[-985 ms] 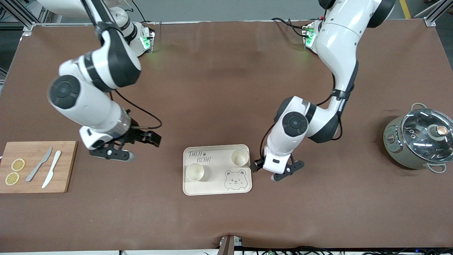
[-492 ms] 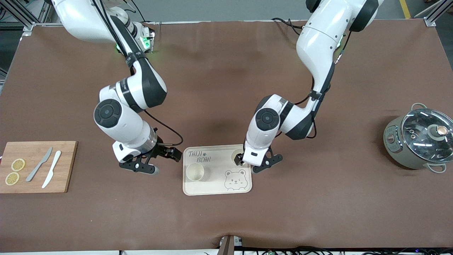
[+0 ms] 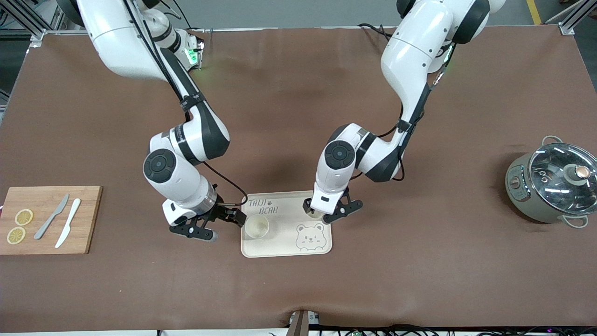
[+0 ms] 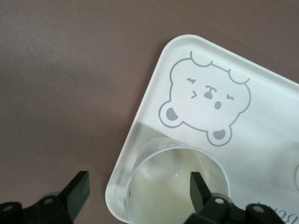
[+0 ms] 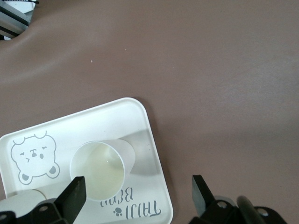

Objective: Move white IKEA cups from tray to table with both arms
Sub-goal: 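Close both grippers around the rims of the white cups, then lift the cup with the left gripper and carry it toward the pot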

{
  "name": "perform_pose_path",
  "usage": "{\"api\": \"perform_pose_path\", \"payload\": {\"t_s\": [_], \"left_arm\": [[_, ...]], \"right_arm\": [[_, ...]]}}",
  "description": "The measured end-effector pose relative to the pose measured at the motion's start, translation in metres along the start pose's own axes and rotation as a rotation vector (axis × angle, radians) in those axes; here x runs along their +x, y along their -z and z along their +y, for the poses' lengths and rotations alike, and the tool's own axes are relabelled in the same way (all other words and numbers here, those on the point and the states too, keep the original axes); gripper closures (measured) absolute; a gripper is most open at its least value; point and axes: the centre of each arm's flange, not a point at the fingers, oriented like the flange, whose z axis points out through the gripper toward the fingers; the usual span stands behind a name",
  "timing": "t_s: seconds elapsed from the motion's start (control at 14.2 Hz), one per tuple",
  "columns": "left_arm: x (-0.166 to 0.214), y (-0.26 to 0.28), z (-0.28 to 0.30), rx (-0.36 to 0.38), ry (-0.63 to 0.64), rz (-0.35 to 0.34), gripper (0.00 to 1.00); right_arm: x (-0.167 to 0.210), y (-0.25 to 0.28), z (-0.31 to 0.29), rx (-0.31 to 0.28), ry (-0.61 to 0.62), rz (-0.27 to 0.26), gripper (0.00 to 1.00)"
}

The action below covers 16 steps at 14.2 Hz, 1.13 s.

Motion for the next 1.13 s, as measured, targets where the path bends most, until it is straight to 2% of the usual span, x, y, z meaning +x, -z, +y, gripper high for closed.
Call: {"api": "perform_pose_path", "payload": {"t_s": [0.07, 0.35, 0.63, 1.13], "left_arm": [[0.0, 0.0, 0.0, 0.0, 0.006, 0.0, 0.14], [0.001, 0.001, 0.0, -0.001, 0.01, 0.002, 0.58], [0.002, 0.003, 0.002, -0.006, 0.011, 0.006, 0.96], [0.018, 0.016, 0.002, -0.018, 0.038, 0.044, 0.97]], "right_arm": [[-0.001, -0.004, -0.002, 0.002, 0.004, 0.004, 0.0], [-0.006, -0.025, -0.005, 0.004, 0.015, 0.012, 0.0], [-0.011, -0.044, -0.008, 0.008, 0.023, 0.027, 0.0], [-0.025, -0.088, -0.016, -0.004, 0.013, 0.044, 0.0]]}}
